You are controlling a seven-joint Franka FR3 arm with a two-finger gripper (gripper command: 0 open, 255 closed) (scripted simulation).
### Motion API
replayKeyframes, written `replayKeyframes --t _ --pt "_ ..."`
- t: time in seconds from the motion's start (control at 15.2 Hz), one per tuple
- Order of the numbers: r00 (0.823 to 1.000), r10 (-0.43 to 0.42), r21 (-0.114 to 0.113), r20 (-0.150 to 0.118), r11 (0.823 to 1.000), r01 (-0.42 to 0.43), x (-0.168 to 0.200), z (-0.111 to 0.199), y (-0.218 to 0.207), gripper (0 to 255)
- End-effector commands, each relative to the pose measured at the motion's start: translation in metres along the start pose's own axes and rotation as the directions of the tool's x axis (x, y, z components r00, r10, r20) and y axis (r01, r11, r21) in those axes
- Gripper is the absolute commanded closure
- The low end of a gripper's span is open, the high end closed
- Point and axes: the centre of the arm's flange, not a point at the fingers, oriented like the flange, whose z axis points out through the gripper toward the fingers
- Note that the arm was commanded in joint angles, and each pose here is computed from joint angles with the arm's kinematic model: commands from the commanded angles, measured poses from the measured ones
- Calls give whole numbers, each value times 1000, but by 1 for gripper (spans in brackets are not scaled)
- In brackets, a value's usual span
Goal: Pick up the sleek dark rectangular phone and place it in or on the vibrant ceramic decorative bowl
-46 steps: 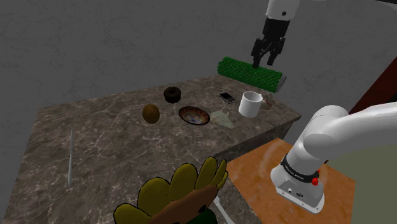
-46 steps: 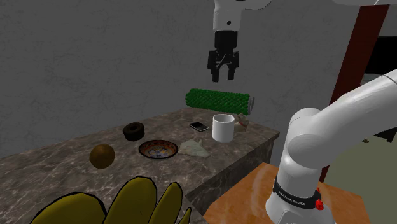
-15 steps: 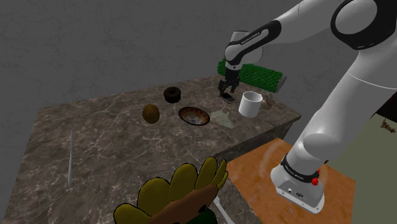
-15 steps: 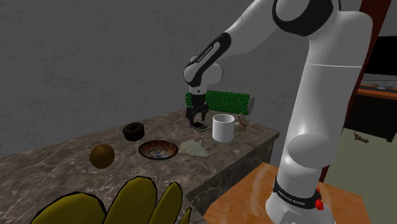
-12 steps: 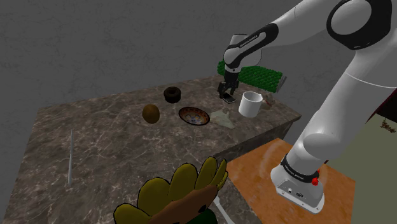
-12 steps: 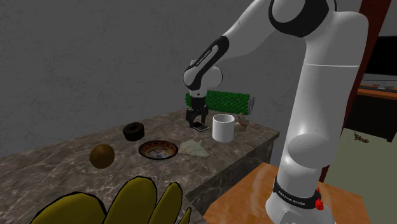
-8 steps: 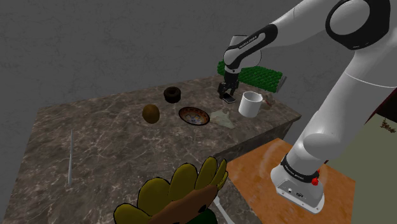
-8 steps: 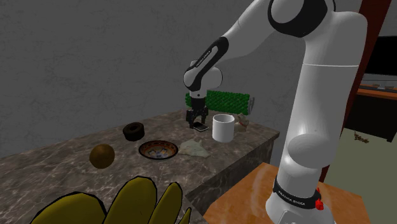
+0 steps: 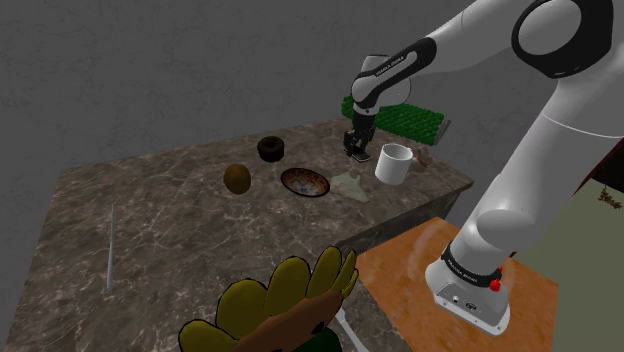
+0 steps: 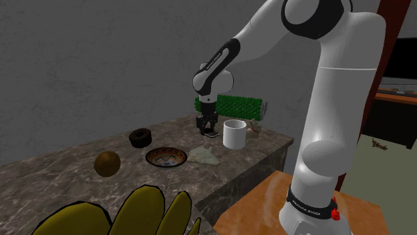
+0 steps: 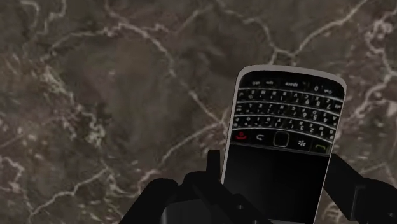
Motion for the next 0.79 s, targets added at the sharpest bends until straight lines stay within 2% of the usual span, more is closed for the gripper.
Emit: replayKeyframes --t 0.0,0.26,0.73 --pt "1000 -2 0 2 1000 2 0 1 -1 255" --pt "1000 -2 0 2 1000 2 -1 1 -1 255" --pt "1000 -2 0 2 1000 2 -1 -36 -3 255"
